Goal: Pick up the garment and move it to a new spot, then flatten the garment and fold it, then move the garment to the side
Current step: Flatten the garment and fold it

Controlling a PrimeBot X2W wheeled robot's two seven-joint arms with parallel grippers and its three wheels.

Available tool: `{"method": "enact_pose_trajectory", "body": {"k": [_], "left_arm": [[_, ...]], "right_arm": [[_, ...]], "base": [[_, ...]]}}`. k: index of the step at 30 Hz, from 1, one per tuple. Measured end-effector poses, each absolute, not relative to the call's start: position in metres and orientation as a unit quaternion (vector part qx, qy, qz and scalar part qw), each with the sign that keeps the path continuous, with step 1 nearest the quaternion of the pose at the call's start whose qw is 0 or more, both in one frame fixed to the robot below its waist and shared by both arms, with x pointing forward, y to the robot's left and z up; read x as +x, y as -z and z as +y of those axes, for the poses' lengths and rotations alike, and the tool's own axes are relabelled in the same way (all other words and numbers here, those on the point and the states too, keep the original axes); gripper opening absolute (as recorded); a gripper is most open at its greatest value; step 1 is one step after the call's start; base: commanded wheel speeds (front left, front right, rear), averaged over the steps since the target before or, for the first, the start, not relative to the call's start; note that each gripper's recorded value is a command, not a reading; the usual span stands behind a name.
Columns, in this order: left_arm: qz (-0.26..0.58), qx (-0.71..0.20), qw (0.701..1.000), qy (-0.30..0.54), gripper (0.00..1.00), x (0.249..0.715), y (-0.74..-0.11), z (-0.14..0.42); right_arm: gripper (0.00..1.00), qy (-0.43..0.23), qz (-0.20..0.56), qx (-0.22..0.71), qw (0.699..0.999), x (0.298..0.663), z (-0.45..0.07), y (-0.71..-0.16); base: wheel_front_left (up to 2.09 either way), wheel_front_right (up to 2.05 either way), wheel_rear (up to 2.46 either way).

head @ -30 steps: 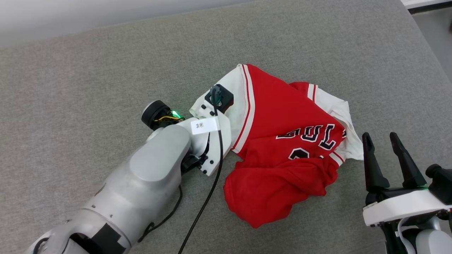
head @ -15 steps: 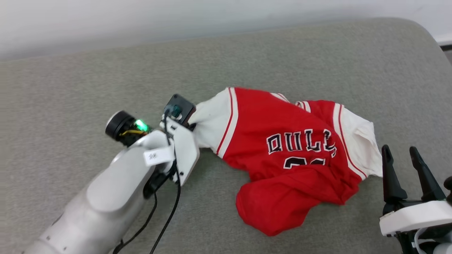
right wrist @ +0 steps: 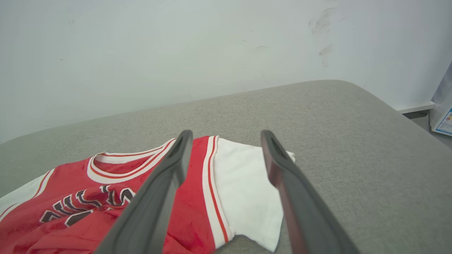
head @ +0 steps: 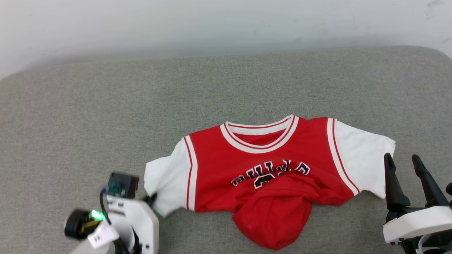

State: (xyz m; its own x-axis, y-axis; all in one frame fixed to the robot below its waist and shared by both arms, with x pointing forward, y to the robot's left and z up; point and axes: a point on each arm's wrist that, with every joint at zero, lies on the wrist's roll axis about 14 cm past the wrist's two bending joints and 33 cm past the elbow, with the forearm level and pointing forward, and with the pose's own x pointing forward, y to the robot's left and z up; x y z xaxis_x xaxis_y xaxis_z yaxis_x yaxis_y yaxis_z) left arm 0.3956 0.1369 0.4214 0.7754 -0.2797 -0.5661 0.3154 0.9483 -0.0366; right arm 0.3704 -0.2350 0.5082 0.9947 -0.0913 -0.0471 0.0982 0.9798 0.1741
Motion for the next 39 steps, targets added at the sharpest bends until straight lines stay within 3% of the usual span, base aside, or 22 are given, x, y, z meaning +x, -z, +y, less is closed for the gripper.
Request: {"method": "enact_pose_trajectory", "body": {"k": [7, 8, 9, 10, 17, 24, 32, 39], "left_arm": [[0.333, -0.052, 0.933, 0.129, 0.00, 0.360, -0.391, 0.132], [0.324, -0.064, 0.936, 0.124, 0.25, 0.362, -0.394, 0.131], [0.317, -0.070, 0.938, 0.119, 0.73, 0.364, -0.395, 0.130], [0.311, -0.076, 0.940, 0.115, 1.00, 0.365, -0.396, 0.131], [0.163, -0.087, 0.979, 0.089, 1.00, 0.391, -0.445, 0.139], [0.050, -0.075, 0.995, 0.051, 1.00, 0.405, -0.491, 0.157], [-0.002, -0.074, 0.997, 0.013, 1.00, 0.412, -0.516, 0.176], [-0.011, -0.072, 0.997, -0.004, 1.00, 0.424, -0.517, 0.189]], "right_arm": [[1.00, 0.045, 0.021, 0.088, 0.995, 0.371, -0.234, -0.511], [1.00, 0.046, 0.022, 0.088, 0.995, 0.370, -0.234, -0.511], [1.00, 0.046, 0.022, 0.088, 0.995, 0.370, -0.235, -0.512], [1.00, 0.047, 0.022, 0.088, 0.995, 0.369, -0.236, -0.513], [1.00, 0.053, 0.035, 0.092, 0.994, 0.362, -0.241, -0.514], [1.00, 0.075, 0.086, 0.107, 0.988, 0.356, -0.256, -0.497], [1.00, 0.102, 0.219, 0.127, 0.962, 0.364, -0.288, -0.451], [1.00, 0.074, 0.329, 0.123, 0.933, 0.403, -0.292, -0.424]], "base": [[0.00, 0.00, 0.00], [0.00, 0.00, 0.00], [0.00, 0.00, 0.00], [0.00, 0.00, 0.00], [0.00, 0.00, 0.00], [0.00, 0.00, 0.00], [0.00, 0.00, 0.00], [0.00, 0.00, 0.00]]}}
